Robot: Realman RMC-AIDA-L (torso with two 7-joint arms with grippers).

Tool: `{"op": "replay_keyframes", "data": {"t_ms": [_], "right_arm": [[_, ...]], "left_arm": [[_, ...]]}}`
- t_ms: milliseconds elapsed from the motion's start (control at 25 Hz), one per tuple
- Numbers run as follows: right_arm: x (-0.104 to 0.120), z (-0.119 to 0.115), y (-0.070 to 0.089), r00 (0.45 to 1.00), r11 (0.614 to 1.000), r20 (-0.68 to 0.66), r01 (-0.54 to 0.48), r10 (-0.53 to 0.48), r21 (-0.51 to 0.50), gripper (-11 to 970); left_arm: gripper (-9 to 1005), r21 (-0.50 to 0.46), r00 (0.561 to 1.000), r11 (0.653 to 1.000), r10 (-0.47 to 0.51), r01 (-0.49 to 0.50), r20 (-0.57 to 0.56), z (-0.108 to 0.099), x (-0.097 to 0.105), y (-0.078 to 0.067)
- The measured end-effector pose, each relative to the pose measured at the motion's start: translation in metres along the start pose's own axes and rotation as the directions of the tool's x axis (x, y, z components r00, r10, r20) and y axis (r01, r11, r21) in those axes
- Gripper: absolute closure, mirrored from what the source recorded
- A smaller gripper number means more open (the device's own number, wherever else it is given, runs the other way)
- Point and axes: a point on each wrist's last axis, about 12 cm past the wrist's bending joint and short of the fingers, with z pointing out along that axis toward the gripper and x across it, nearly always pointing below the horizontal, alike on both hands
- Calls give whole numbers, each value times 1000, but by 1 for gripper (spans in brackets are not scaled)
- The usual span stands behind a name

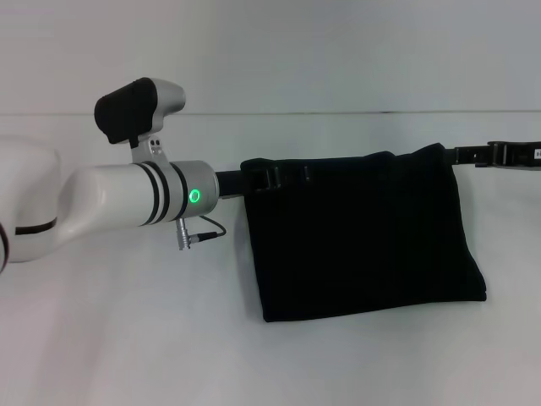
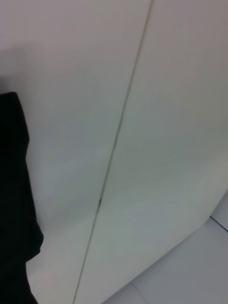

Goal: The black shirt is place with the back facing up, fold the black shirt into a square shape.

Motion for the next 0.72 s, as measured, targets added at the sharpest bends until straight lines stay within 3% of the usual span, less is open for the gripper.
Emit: {"op": "replay_keyframes", "data": {"t_ms": [440, 720], "right_arm": [[0, -2, -3, 1000, 1000, 2, 6, -6, 8, 194], [3, 0, -3, 1000, 1000, -1, -1, 1, 7, 195]], "left_arm": [[48, 4, 999, 1000, -2, 2, 52, -10, -12, 6], [48, -98, 996, 995, -13, 21, 84, -13, -9, 24]]}}
